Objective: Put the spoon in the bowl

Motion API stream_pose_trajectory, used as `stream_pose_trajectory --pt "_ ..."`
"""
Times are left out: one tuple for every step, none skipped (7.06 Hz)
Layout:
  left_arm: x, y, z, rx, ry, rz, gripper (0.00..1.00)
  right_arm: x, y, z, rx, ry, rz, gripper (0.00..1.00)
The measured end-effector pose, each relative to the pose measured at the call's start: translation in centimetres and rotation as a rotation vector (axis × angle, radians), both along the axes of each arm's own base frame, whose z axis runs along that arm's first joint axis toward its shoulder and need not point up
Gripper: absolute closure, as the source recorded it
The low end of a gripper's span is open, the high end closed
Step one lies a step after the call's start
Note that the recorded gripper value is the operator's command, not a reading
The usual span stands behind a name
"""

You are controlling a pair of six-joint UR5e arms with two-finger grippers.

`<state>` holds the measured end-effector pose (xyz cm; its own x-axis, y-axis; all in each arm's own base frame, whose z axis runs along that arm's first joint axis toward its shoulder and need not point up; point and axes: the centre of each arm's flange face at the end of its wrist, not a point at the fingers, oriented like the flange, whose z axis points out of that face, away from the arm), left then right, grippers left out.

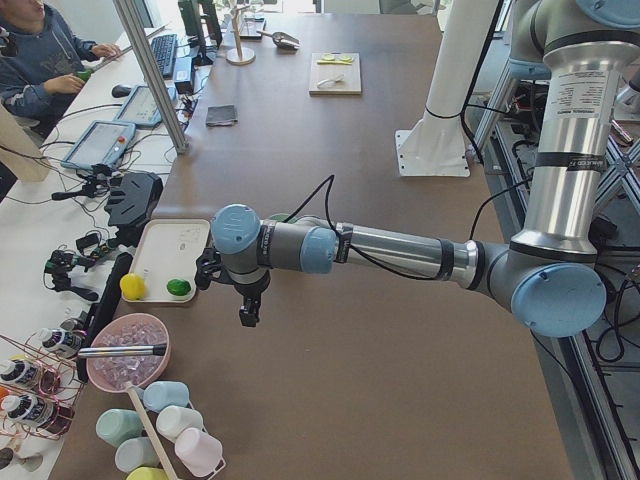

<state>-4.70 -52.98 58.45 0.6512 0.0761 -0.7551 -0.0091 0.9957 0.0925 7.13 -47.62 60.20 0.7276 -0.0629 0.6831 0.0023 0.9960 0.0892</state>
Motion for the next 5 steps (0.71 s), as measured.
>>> stream_pose_trajectory --pt "0.02 -0.04 0.0 0.006 -0.002 0.001 0.03 -0.01 0.01 0.03 -0.002 -0.002 0.001 0.0" --pt "0.07 -0.02 0.13 0.014 -0.004 0.003 0.02 -0.03 -0.01 0.1 -0.004 -0.003 0.001 0.0" --pt "0.12 0.05 0.21 0.019 -0.003 0.004 0.02 -0.07 -0.09 0.18 -0.006 -0.005 0.001 0.0" --pt "0.16 0.11 0.44 0.019 -0.003 0.005 0.02 -0.1 -0.15 0.19 -0.007 -0.006 0.001 0.0" --pt "0.17 0.18 0.78 0.014 -0.006 0.005 0.03 -0.12 -0.14 0.18 -0.007 -0.008 0.001 0.0"
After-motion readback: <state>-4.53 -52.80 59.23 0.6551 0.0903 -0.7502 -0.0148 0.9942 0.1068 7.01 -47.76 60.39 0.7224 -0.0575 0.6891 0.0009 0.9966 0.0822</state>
